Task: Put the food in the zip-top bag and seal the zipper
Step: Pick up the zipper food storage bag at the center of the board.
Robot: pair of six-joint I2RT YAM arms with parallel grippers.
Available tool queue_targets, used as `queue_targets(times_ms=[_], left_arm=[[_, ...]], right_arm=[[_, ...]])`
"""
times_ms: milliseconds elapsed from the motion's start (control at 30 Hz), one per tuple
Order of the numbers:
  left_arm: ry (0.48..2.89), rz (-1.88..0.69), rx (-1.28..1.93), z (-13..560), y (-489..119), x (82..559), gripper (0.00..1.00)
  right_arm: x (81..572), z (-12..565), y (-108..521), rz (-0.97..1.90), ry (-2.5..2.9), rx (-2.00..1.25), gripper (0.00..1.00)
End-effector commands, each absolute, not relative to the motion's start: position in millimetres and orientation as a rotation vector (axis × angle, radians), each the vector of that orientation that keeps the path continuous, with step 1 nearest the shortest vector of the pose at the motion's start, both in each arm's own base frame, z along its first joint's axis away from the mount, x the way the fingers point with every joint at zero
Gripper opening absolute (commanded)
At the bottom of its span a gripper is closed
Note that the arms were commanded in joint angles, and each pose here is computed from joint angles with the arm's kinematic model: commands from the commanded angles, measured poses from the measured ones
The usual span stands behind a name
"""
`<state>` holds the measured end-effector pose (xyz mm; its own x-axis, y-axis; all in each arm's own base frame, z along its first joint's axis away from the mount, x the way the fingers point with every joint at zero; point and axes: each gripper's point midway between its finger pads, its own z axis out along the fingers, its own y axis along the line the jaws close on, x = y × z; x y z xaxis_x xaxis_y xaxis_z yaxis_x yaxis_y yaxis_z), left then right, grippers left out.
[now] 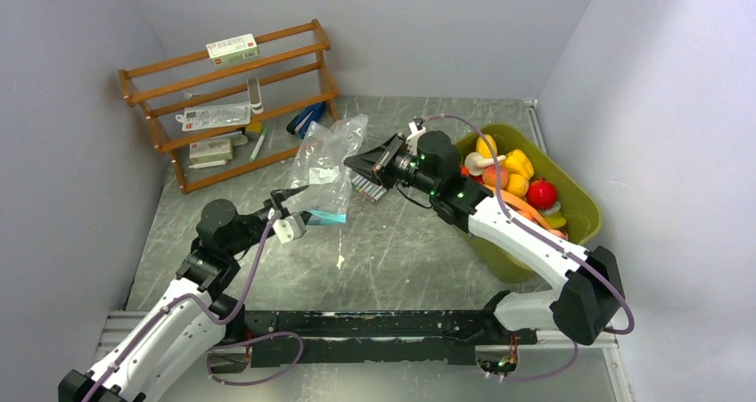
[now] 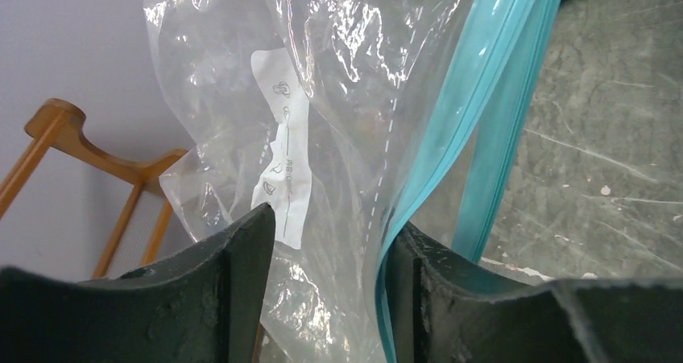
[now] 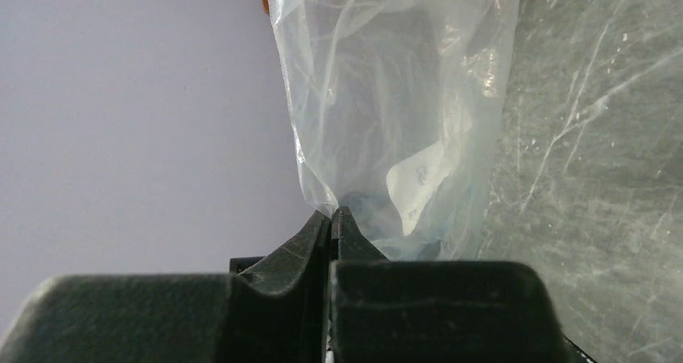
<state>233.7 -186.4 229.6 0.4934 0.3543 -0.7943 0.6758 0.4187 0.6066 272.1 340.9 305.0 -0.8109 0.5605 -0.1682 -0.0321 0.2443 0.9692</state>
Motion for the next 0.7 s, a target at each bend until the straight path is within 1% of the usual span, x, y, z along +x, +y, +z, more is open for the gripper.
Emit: queue_targets(times_ms=[0, 133, 167, 200, 233, 367, 400, 467, 533, 567, 600, 667], left_arm=[[1.009, -0.22, 1.17, 247, -187, 234, 0.45], [1.001, -0.218, 1.173, 249, -187, 233, 0.28], [1.009, -0.221, 1.177, 248, -187, 233, 0.21], [1.022, -0.227, 1.175, 247, -187, 233, 0.13], [1.037, -0.231, 1.167, 246, -186, 233, 0.08], [1.111, -0.264, 1.053, 256, -178, 235, 0.07], [1.149, -0.266, 0.99, 263, -173, 239, 0.07], [1.222, -0.279, 0.908, 269, -166, 243, 0.07], [1.291, -0.304, 0.824, 273, -162, 248, 0.07], [1.317, -0.32, 0.799, 274, -161, 248, 0.07], [1.349, -0.339, 0.769, 274, -160, 250, 0.07], [1.41, -0.387, 0.726, 271, -161, 249, 0.07]], right_arm=[[270, 315, 345, 1.656, 2.006, 0.451, 0.0], [269, 309, 347, 1.651, 2.029, 0.434, 0.0], [268, 307, 347, 1.65, 2.035, 0.43, 0.0], [266, 294, 346, 1.633, 2.065, 0.439, 0.0], [265, 290, 345, 1.625, 2.074, 0.443, 0.0], [264, 280, 338, 1.574, 2.07, 0.405, 0.0], [263, 280, 337, 1.566, 2.063, 0.373, 0.08], [258, 276, 332, 1.536, 2.067, 0.341, 0.34], [257, 274, 322, 1.486, 2.062, 0.347, 0.5], [257, 275, 318, 1.465, 2.05, 0.346, 0.56], [256, 277, 313, 1.444, 2.038, 0.34, 0.59], [254, 282, 304, 1.39, 2.005, 0.282, 0.61]])
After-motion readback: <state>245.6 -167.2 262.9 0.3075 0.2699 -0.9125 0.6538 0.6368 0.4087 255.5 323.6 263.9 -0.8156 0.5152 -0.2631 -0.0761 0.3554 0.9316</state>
